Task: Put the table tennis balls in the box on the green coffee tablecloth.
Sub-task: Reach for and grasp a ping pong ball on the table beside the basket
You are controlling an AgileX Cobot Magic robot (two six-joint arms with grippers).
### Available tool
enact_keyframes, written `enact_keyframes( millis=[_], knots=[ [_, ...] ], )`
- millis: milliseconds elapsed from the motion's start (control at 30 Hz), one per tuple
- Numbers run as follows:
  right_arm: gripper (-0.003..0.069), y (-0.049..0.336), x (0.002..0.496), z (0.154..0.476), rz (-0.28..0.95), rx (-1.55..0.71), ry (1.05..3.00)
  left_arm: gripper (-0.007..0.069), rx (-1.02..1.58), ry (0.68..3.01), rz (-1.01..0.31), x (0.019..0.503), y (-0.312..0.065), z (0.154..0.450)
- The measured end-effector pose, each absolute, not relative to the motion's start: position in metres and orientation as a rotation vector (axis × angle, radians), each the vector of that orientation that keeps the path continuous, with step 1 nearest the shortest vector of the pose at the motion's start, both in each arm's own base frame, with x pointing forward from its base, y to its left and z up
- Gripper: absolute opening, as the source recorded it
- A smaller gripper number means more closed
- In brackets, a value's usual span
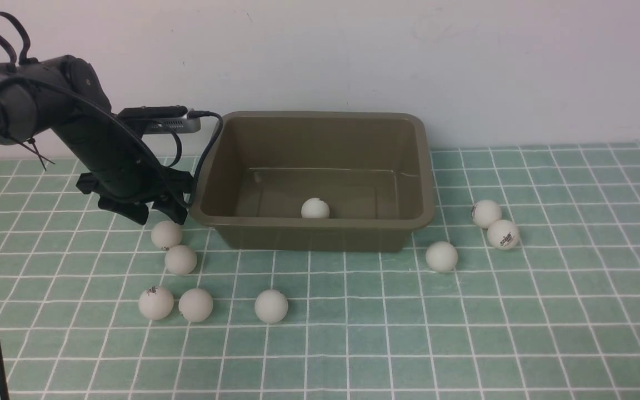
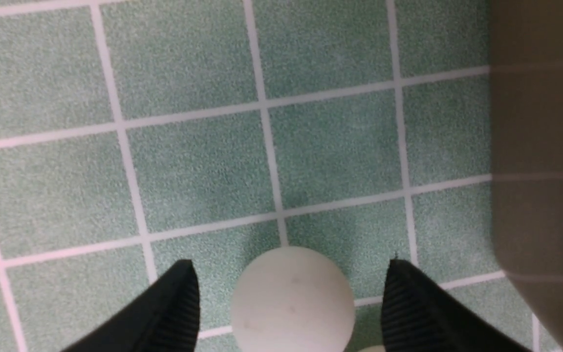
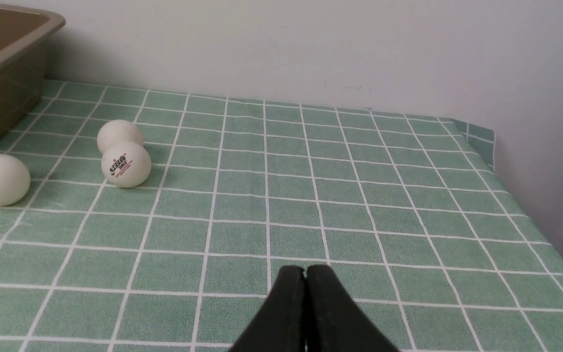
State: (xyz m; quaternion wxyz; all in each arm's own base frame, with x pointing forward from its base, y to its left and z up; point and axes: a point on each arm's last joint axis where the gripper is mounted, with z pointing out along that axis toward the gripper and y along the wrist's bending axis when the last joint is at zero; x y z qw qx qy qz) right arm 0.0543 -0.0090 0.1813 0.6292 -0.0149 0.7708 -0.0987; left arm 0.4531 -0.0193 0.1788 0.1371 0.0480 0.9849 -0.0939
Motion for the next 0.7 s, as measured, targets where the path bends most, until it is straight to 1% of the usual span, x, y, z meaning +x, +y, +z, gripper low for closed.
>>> enact_keyframes(
  millis=[167, 433, 700],
  knots=[
    [-0.0018, -0.009, 0.054, 0.181, -0.226, -0.034, 1.766, 0.0450, 0.137, 2.861, -0.275, 0.454, -0.019, 0.174],
    [-0.0018, -0.009, 0.054, 0.181, -0.226, -0.034, 1.766, 0.0450, 0.137, 2.912, -0.285, 0.454, -0.020, 0.157],
    [-0.0018, -0.009, 0.054, 0.181, -0.226, -0.034, 1.766, 0.0449, 0.136, 2.932, -0.292, 0.453, -0.020, 0.152]
  ],
)
